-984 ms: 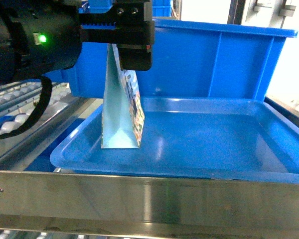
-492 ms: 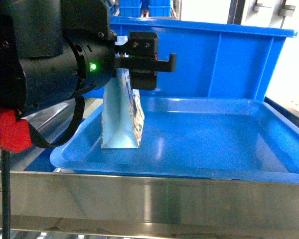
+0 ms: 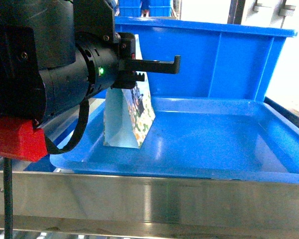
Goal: Move flower gift bag to table near conveyor
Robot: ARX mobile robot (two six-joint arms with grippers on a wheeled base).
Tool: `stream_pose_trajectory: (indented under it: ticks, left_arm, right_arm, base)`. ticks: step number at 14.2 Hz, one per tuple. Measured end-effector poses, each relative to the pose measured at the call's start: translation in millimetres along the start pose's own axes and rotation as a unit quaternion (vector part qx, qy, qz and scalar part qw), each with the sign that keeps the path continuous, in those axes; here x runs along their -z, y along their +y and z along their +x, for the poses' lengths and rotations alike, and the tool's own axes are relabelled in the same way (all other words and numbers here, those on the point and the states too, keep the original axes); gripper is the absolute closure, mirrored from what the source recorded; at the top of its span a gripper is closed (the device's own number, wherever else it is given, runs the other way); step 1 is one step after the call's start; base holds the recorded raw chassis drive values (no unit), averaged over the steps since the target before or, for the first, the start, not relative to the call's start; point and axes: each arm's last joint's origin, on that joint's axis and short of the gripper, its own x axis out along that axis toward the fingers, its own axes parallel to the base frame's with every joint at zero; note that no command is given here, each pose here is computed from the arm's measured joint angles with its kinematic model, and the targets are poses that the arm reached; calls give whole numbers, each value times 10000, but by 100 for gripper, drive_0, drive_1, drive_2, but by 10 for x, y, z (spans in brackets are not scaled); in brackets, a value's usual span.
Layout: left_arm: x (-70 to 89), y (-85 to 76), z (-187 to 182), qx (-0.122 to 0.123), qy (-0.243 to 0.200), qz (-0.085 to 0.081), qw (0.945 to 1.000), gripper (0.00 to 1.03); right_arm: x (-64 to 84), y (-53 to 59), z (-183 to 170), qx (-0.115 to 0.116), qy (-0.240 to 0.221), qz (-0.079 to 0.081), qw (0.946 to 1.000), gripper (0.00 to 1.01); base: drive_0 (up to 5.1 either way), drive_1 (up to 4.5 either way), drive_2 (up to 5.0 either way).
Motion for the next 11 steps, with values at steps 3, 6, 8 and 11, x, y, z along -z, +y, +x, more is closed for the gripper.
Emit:
stream_pose_trajectory:
  ticks: [3, 6, 8, 11]
  left_arm:
    - [42, 6, -40, -172, -33, -46, 9998, 101]
    - [50, 58, -88, -265, -142, -75, 9995, 101]
    - [57, 154, -161, -360, -231, -81, 9991, 101]
    - [-29, 244, -269, -383, -502, -50, 9980, 101]
  right_arm:
    - [0, 0, 0, 0, 0, 0, 10000, 98]
    - [0, 0, 0, 0, 0, 0, 10000, 98]
    - [0, 0, 0, 0, 0, 0, 10000, 98]
    - [0, 0, 0, 0, 0, 0, 10000, 98]
  base:
    - [0, 0, 0]
    - [0, 0, 0]
    - [0, 0, 0]
    - [0, 0, 0]
